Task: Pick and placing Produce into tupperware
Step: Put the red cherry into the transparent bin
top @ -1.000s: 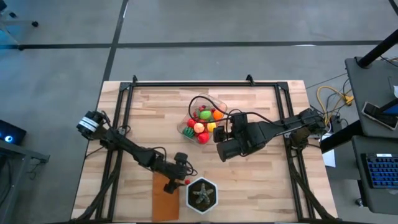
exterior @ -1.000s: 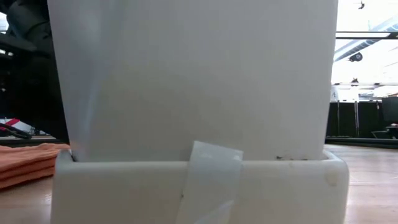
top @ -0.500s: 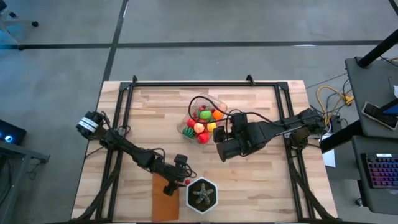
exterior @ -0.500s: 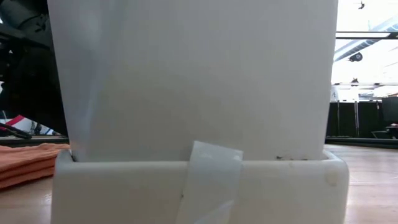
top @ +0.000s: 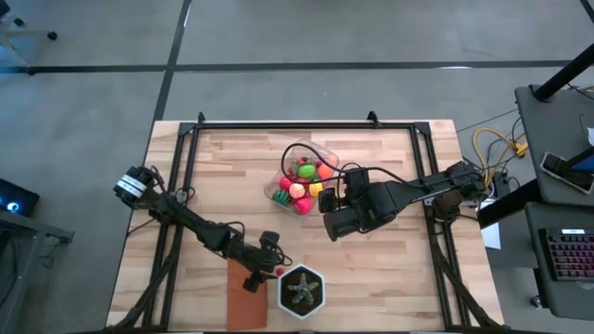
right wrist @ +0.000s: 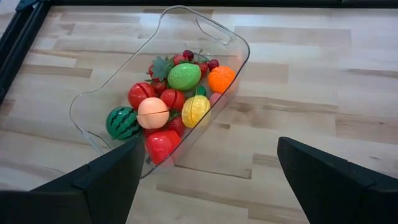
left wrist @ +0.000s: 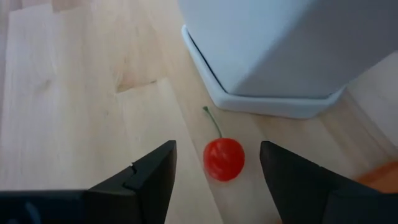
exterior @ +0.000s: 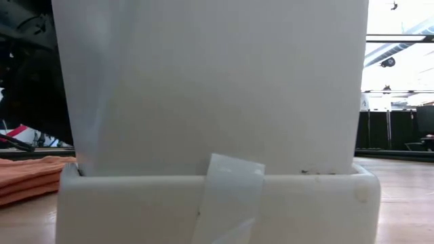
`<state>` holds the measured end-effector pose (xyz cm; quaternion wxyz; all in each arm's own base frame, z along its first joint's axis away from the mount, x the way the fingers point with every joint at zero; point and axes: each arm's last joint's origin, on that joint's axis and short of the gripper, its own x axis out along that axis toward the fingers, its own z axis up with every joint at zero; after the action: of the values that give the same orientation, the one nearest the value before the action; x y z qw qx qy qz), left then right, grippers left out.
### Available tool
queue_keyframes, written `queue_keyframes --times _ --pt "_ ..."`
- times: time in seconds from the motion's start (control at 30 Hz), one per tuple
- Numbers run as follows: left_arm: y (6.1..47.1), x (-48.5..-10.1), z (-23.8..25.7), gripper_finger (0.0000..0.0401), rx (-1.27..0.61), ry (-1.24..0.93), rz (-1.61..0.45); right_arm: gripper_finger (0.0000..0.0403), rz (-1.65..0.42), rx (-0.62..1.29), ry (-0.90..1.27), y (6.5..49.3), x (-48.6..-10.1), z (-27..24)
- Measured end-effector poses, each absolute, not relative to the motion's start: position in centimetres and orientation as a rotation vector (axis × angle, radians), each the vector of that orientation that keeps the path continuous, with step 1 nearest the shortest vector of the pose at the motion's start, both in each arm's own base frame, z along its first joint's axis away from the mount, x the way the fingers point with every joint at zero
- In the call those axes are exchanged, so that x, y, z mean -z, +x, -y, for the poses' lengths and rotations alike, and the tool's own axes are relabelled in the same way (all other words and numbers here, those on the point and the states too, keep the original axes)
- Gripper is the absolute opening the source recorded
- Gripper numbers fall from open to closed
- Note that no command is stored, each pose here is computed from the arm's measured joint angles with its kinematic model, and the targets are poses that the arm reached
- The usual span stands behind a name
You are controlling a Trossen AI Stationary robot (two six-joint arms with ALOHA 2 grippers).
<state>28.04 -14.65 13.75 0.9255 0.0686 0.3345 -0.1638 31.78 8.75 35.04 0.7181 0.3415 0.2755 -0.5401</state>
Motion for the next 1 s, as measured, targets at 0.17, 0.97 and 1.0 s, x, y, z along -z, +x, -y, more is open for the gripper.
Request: queue_keyframes --times 0.17,0.97,1.0 --pt "27.9 -13.5 14.6 0.0216 0.342 0.143 -0.680 0.0359 -0.609 1.195 0.755 31.8 -35.0 -8.7" --pt "28.1 -12.4 15.4 0.0216 0.357 0.151 -0.678 0.0359 -0.606 1.198 0.755 31.8 -35.1 -8.6" --pt "28.1 -12.2 15.4 0.0216 0.356 0.153 -0.688 0.0359 -0.606 1.198 0.755 31.8 -35.1 -8.6"
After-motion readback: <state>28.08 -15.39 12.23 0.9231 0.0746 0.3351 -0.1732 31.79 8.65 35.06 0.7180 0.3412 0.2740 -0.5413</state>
